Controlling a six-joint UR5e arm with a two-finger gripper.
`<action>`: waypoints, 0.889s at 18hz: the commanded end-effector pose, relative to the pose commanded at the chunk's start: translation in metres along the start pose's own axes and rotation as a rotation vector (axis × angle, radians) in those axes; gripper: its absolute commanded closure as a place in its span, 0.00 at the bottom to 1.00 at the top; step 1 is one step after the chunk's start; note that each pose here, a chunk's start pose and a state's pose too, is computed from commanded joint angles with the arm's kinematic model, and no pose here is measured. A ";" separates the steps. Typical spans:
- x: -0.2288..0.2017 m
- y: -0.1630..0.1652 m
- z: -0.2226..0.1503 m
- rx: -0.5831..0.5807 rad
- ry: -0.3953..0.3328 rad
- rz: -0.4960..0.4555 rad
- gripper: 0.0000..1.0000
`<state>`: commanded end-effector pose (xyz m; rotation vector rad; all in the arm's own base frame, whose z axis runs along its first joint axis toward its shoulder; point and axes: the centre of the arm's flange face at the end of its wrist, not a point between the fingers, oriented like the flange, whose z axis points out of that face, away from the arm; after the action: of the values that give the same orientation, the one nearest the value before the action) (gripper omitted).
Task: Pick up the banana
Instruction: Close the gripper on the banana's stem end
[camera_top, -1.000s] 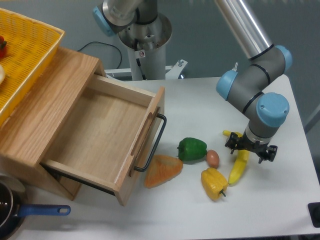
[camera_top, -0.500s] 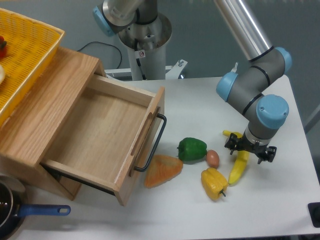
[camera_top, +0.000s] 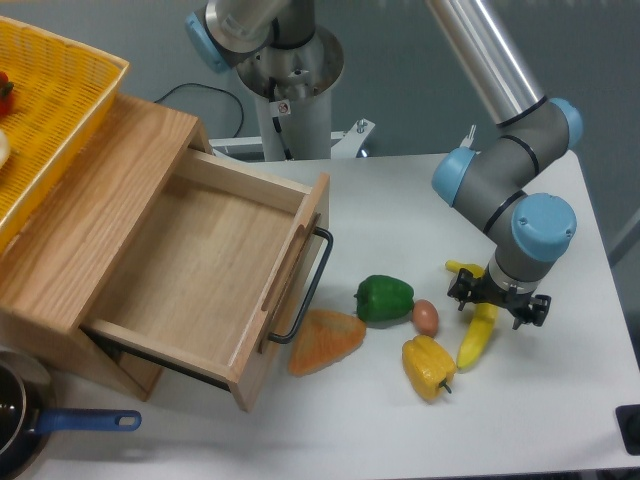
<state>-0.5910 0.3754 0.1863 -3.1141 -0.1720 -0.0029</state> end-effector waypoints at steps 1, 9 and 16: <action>0.000 0.000 0.001 -0.001 0.001 0.000 0.02; 0.000 0.000 -0.001 0.001 -0.001 -0.002 0.41; 0.000 0.000 -0.002 0.002 -0.001 0.002 0.61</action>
<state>-0.5912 0.3757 0.1878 -3.1122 -0.1695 -0.0017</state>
